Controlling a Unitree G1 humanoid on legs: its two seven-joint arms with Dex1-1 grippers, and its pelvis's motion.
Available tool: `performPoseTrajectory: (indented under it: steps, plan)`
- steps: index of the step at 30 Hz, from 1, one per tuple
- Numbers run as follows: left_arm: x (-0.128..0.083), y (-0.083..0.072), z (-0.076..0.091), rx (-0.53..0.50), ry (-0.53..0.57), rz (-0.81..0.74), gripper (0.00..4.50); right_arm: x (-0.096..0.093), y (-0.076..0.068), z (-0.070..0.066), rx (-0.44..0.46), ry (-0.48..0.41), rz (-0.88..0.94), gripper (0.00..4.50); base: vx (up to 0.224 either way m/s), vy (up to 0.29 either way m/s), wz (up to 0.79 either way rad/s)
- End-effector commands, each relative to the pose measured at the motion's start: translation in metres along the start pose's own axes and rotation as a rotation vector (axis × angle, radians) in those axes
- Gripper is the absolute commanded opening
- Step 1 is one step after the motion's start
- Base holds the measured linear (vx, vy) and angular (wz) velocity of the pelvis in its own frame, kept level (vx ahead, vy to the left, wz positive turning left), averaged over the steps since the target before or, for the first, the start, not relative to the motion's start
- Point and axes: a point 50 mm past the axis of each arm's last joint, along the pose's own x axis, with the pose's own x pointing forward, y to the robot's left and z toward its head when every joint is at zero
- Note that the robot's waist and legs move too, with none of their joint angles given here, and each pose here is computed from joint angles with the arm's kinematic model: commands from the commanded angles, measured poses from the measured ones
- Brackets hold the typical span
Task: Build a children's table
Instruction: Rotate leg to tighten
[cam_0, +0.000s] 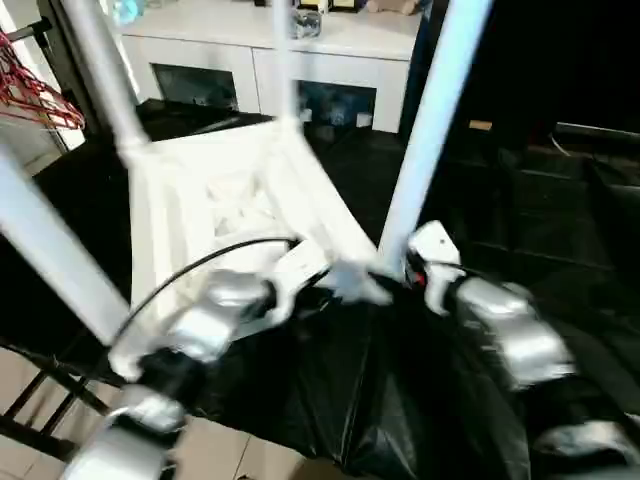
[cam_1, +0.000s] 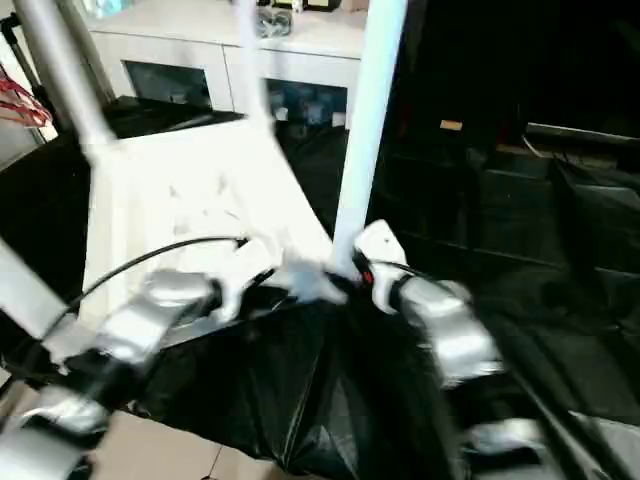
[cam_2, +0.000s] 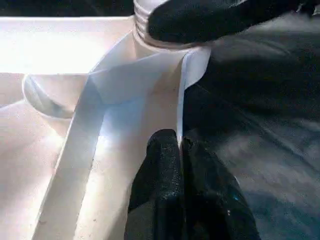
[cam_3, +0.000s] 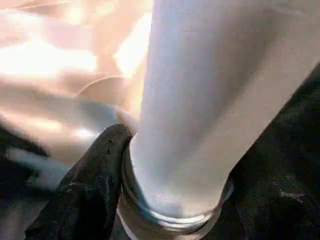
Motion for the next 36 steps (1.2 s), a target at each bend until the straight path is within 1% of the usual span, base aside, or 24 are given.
performPoseTrajectory:
  steps: [1, 2, 4, 5, 6, 7, 8, 9, 11, 13, 14, 15, 16, 17, 18, 19, 21, 24, 26, 29, 31, 35, 36]
  plan:
    - [0.012, 0.001, 0.005, -0.039, -0.022, 0.13, 0.0, 0.012, 0.027, -0.014, 0.078, 0.058, -0.027, 2.66, 0.0, 0.0, 0.0]
    - [0.013, 0.001, 0.006, -0.037, -0.023, 0.128, 0.0, 0.013, 0.029, -0.014, 0.081, 0.058, -0.021, 2.66, 0.0, 0.0, 0.0]
    - [0.019, -0.005, 0.009, -0.025, -0.029, 0.107, 0.0, 0.017, 0.04, -0.012, 0.093, 0.048, 0.026, 2.66, 0.0, 0.0, 0.0]
    - [0.019, -0.005, 0.009, -0.024, -0.029, 0.105, 0.0, 0.017, 0.041, -0.012, 0.093, 0.047, 0.029, 2.66, 0.0, 0.0, 0.0]
    - [0.024, -0.012, 0.013, 0.011, -0.041, 0.064, 0.0, 0.019, 0.051, -0.007, 0.086, 0.014, 0.103, 3.01, 0.0, 0.0, 0.0]
    - [0.025, -0.013, 0.014, 0.018, -0.05, 0.049, 0.0, 0.019, 0.052, -0.004, 0.092, -0.007, 0.125, 3.01, 0.0, 0.0, 0.0]
    - [0.025, -0.013, 0.014, 0.018, -0.05, 0.049, 0.0, 0.019, 0.052, -0.004, 0.092, -0.007, 0.125, 3.22, 0.0, 0.0, 0.0]
    - [0.024, -0.013, 0.015, 0.029, -0.062, 0.039, 0.0, 0.017, 0.048, -0.001, 0.1, -0.021, 0.13, 3.36, 0.0, 0.0, 0.0]
    - [0.02, -0.011, 0.014, 0.042, -0.074, 0.02, 0.0, 0.015, 0.037, 0.001, 0.084, -0.029, 0.109, 3.42, 0.0, 0.0, 0.0]
    - [0.013, -0.008, 0.013, 0.065, -0.09, -0.011, 0.0, 0.011, 0.024, 0.004, 0.042, -0.037, 0.094, 3.69, 0.0, 0.0, 0.0]
    - [0.01, -0.006, 0.012, 0.075, -0.095, -0.024, 0.0, 0.008, 0.018, 0.005, 0.025, -0.039, 0.098, 3.69, 0.0, 0.0, 0.0]
    - [0.006, -0.006, 0.011, 0.088, -0.106, -0.045, 0.0, 0.005, 0.013, 0.006, 0.003, -0.038, 0.112, 3.79, 0.0, 0.0, 0.0]
    - [0.005, -0.005, 0.011, 0.088, -0.106, -0.048, 0.0, 0.004, 0.012, 0.006, -0.002, -0.037, 0.118, 3.86, 0.0, 0.0, 0.0]
    - [-0.002, -0.003, 0.008, 0.091, -0.116, -0.079, 0.0, -0.003, 0.004, 0.007, -0.054, -0.025, 0.179, 3.86, 0.0, 0.0, 0.0]
    - [-0.003, -0.003, 0.008, 0.091, -0.117, -0.081, 0.0, -0.003, 0.003, 0.007, -0.058, -0.024, 0.183, 3.86, 0.0, 0.0, 0.0]
    - [-0.008, -0.003, 0.007, 0.1, -0.128, -0.121, 0.0, -0.008, 0.0, 0.008, -0.092, -0.021, 0.235, 3.86, 0.0, 0.0, 0.0]
    - [-0.009, -0.003, 0.007, 0.103, -0.13, -0.131, 0.0, -0.01, -0.001, 0.008, -0.1, -0.021, 0.247, 3.86, 0.0, 0.0, 0.0]
    - [-0.025, -0.004, 0.0, 0.137, -0.123, -0.249, 0.0, -0.029, -0.004, 0.012, -0.187, -0.023, 0.425, 3.86, 0.0, 0.0, 0.0]
    - [-0.031, -0.004, -0.003, 0.149, -0.118, -0.305, 0.0, -0.036, -0.006, 0.013, -0.201, -0.02, 0.491, 3.86, 0.028, 0.006, 0.0]
    - [-0.036, -0.005, -0.004, 0.151, -0.118, -0.344, 0.0, -0.04, -0.007, 0.014, -0.2, -0.013, 0.526, 3.86, 0.0, 0.0, 0.0]
    - [-0.044, -0.005, -0.006, 0.157, -0.111, -0.408, 0.0, -0.048, -0.008, 0.013, -0.217, 0.015, 0.605, 3.86, 0.0, 0.0, 0.0]
    - [-0.05, -0.003, -0.008, 0.158, -0.1, -0.444, 0.0, -0.052, -0.007, 0.012, -0.224, 0.034, 0.658, 3.86, 0.0, 0.0, 0.0]
    - [-0.053, -0.002, -0.008, 0.157, -0.096, -0.462, 0.0, -0.054, -0.006, 0.013, -0.222, 0.037, 0.68, 3.7, 0.0, 0.0, 0.0]
